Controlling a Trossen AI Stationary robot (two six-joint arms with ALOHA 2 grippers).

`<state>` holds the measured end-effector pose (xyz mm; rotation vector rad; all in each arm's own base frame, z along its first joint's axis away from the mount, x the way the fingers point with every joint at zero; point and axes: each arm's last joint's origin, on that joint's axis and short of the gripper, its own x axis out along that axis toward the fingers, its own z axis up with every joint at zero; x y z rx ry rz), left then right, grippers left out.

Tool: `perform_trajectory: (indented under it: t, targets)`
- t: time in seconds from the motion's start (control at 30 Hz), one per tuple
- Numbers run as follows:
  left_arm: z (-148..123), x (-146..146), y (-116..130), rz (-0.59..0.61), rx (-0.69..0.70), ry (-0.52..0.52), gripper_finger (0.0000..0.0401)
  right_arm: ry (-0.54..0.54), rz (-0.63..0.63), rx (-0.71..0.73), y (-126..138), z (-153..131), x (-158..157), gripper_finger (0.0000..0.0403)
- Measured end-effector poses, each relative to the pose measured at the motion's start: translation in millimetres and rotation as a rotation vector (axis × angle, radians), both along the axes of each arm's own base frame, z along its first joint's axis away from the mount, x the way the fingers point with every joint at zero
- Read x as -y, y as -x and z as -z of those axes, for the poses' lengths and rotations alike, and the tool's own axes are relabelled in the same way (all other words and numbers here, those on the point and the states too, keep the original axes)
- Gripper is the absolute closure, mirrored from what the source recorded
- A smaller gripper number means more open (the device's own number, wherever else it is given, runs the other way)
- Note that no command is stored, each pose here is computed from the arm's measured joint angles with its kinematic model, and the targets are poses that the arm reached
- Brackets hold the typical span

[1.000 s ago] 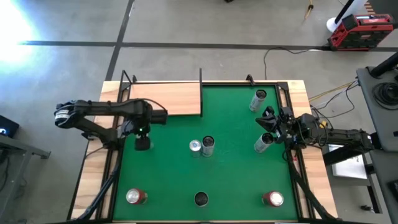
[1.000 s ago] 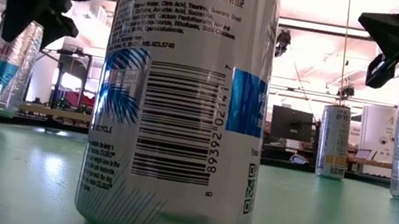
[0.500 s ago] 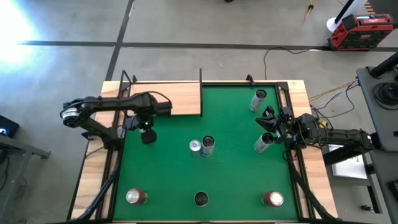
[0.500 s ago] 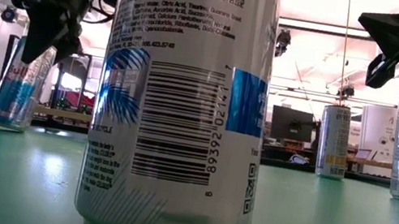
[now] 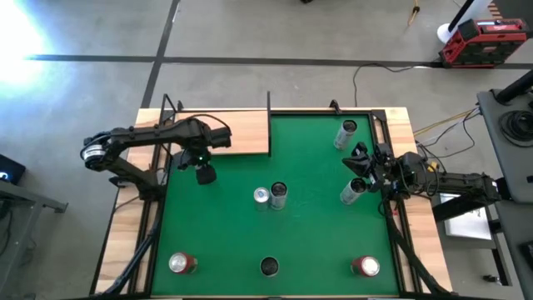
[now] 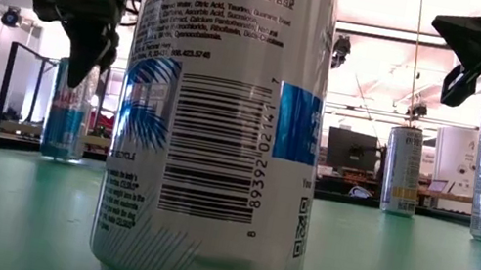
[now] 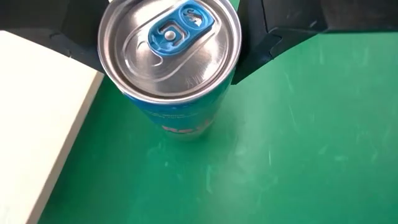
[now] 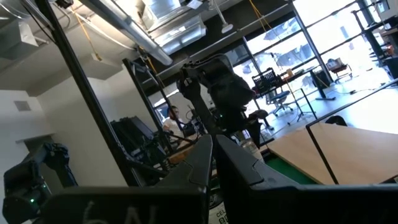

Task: Place canned beverage on shelf
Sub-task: Put the left blue soda can on the shelf

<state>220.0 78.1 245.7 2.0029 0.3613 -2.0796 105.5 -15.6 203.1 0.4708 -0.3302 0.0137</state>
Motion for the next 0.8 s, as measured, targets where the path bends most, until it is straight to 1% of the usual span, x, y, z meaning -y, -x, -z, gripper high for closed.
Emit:
perform_trajectory:
  t: [0.43, 0.6, 0.7, 0.8]
  targets:
    - [7.2, 1.2, 1.7, 0.012, -0.005, 0.009, 0.0163, 0.000, -0.001, 0.000, 0.0, 0.0, 0.0, 0.0390]
    - [7.8, 0.5, 2.7, 0.114, -0.027, -0.023, 0.0144, 0.000, 0.000, 0.000, 0.0, 0.0, 0.0, 0.0390]
    - [8.0, -0.8, 3.2, 0.181, -0.048, -0.063, 0.0121, 0.000, 0.000, 0.000, 0.0, 0.0, 0.0, 0.0390]
    - [7.8, -2.2, 3.7, 0.286, -0.075, -0.101, 0.0095, 0.000, 0.000, 0.000, 0.0, 0.0, 0.0, 0.0390]
